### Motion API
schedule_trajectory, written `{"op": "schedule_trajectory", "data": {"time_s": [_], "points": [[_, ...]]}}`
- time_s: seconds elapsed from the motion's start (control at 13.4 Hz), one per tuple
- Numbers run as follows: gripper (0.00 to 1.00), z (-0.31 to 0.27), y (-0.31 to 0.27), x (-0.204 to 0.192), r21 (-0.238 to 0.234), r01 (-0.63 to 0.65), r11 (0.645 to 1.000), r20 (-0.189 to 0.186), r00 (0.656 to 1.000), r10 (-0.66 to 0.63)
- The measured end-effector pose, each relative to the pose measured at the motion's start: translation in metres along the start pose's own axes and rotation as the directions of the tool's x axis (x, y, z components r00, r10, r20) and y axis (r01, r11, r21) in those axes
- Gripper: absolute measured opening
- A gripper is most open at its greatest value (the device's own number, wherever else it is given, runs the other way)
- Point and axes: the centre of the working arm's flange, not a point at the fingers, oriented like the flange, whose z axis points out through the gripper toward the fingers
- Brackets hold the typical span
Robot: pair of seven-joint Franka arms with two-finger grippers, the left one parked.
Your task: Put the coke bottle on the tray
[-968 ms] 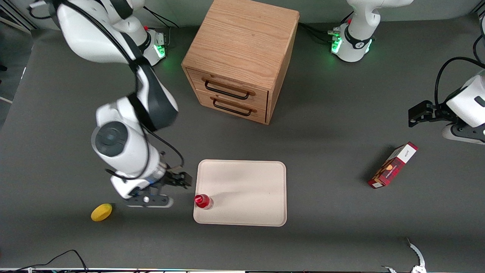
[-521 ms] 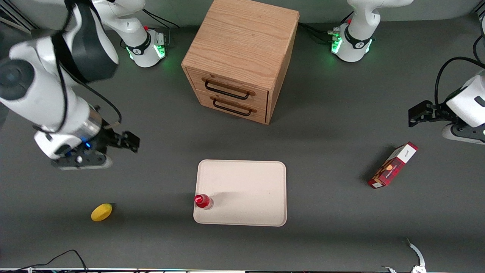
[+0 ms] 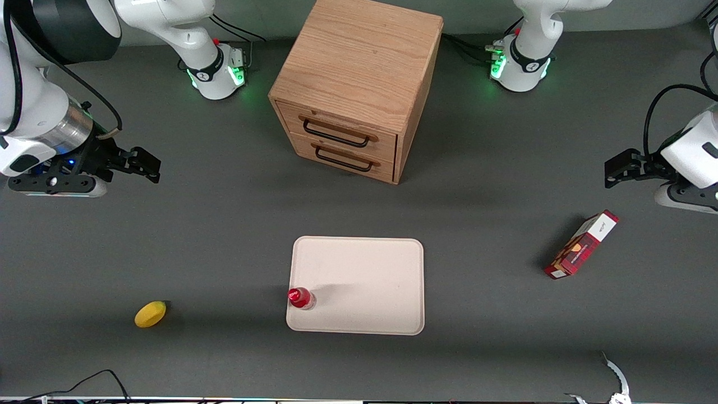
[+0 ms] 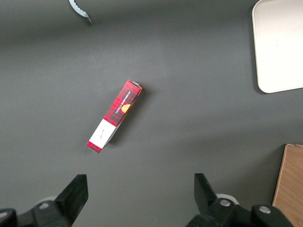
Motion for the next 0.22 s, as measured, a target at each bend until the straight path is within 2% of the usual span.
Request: {"op": "schedule_trajectory", "data": {"time_s": [0.22], "points": [[1.0,-0.0051,0.0012,-0.004,-0.002,-0.001,1.0,0.005,1.0,0.001]]}}
